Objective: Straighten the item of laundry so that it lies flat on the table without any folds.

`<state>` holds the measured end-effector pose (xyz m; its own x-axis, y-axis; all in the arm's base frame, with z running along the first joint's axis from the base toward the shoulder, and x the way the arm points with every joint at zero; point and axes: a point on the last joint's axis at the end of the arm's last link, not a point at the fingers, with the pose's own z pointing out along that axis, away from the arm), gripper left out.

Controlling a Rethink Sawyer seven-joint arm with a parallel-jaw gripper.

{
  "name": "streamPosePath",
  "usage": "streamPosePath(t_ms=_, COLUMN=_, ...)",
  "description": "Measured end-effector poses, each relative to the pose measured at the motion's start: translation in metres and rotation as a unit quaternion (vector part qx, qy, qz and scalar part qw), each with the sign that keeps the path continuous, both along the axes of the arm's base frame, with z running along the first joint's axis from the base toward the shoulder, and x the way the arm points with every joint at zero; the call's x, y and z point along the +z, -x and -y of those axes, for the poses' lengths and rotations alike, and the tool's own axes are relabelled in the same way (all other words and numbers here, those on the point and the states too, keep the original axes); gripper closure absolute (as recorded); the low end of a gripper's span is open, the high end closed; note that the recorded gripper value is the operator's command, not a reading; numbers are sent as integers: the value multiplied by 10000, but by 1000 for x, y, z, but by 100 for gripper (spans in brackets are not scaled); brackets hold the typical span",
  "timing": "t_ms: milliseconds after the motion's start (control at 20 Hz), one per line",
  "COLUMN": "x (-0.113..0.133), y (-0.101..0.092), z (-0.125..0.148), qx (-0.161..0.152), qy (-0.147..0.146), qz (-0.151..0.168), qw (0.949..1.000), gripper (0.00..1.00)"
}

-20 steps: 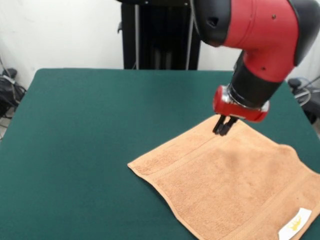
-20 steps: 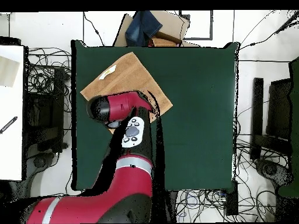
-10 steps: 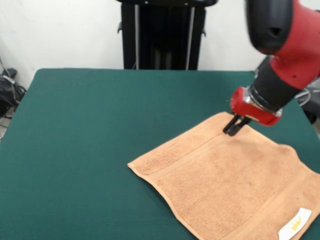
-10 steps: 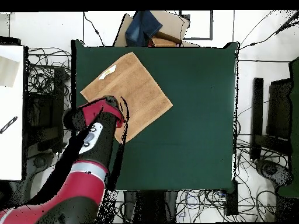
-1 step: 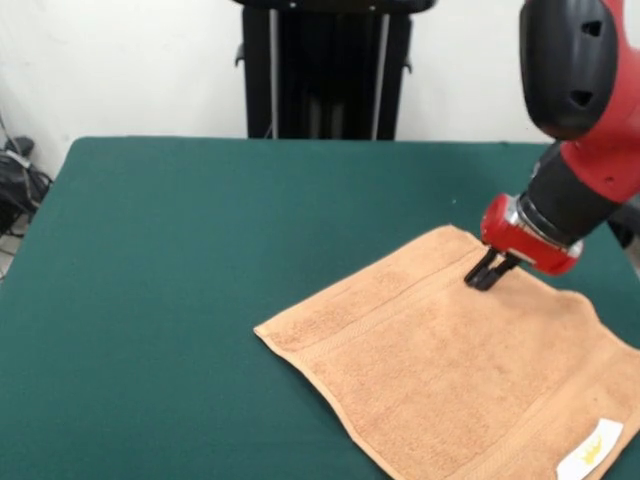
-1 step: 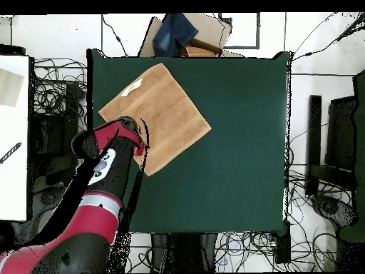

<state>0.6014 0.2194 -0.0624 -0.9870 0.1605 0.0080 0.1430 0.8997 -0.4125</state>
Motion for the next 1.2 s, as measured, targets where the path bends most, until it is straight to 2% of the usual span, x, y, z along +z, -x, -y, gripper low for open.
streamPosePath(t_ms=200, x=0, y=-6, z=6, qx=-243, qy=-98, qz=11, qw=9997, gripper=100)
streamPosePath(t_ms=350, x=0, y=-6, z=7, qx=-277, qy=-113, qz=10, qw=9996, gripper=100)
streamPosePath(t_ms=900, x=0, y=-6, z=6, qx=-254, qy=-92, qz=21, qw=9996, gripper=100)
streamPosePath(t_ms=1200, x=-1, y=-2, z=2, qx=-85, qy=45, qz=119, qw=9999, gripper=100)
